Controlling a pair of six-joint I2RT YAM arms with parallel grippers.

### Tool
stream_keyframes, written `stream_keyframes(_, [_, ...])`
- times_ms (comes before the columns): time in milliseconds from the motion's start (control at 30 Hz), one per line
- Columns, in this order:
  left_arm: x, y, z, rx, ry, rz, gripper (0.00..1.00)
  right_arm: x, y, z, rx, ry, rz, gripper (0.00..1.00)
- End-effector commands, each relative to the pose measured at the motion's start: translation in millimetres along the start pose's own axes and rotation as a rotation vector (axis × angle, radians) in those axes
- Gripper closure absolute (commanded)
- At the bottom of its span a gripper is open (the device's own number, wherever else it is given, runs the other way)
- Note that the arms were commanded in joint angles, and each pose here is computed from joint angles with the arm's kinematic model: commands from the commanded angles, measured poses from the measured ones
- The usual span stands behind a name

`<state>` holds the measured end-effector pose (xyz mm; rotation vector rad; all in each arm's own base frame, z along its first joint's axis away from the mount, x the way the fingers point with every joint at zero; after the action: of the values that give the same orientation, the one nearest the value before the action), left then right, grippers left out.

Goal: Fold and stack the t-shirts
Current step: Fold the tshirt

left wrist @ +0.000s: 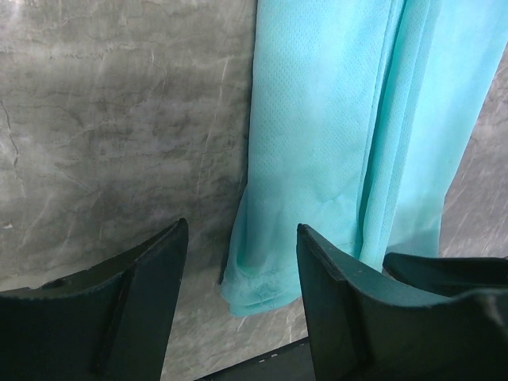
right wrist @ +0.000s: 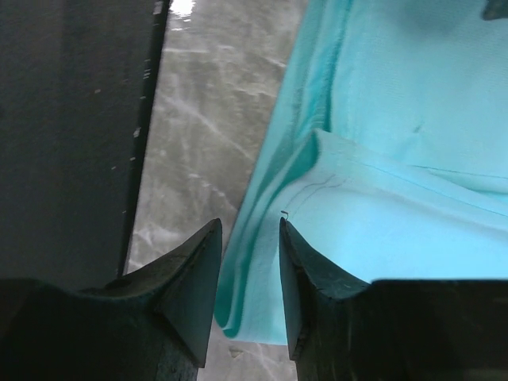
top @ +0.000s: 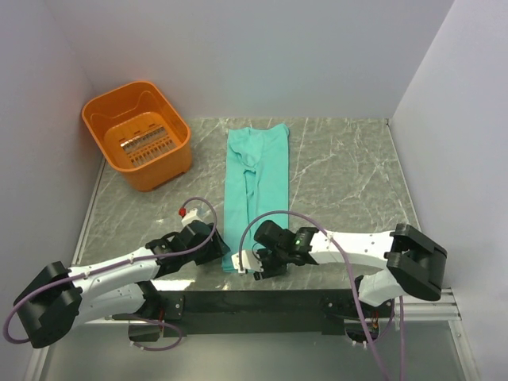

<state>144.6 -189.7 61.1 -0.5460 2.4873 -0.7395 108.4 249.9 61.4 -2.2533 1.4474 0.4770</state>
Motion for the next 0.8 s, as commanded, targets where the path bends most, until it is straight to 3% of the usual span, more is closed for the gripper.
stream_keyframes(0, [7,14,-1,-0.044,0.029,0.017,0.37,-19,-21,-3,0.086,-0.033,0.012,0.57])
stream_keyframes(767, [10,18,0,-0.033,0.033,0.018,0.36,10,-3,-10,0.070,0.062,-0.013,0.57])
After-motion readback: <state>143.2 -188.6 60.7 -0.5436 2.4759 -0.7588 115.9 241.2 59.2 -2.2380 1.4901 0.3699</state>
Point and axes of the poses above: each gripper's point midway between its finger pads, its own z axis out along the fingers, its own y axis along the line the jaws close on, x = y × z, the point moved 4 cm from there along -z, back along the fingers, and after that the axes turned 7 degrees about -z, right-handed, at the moved point
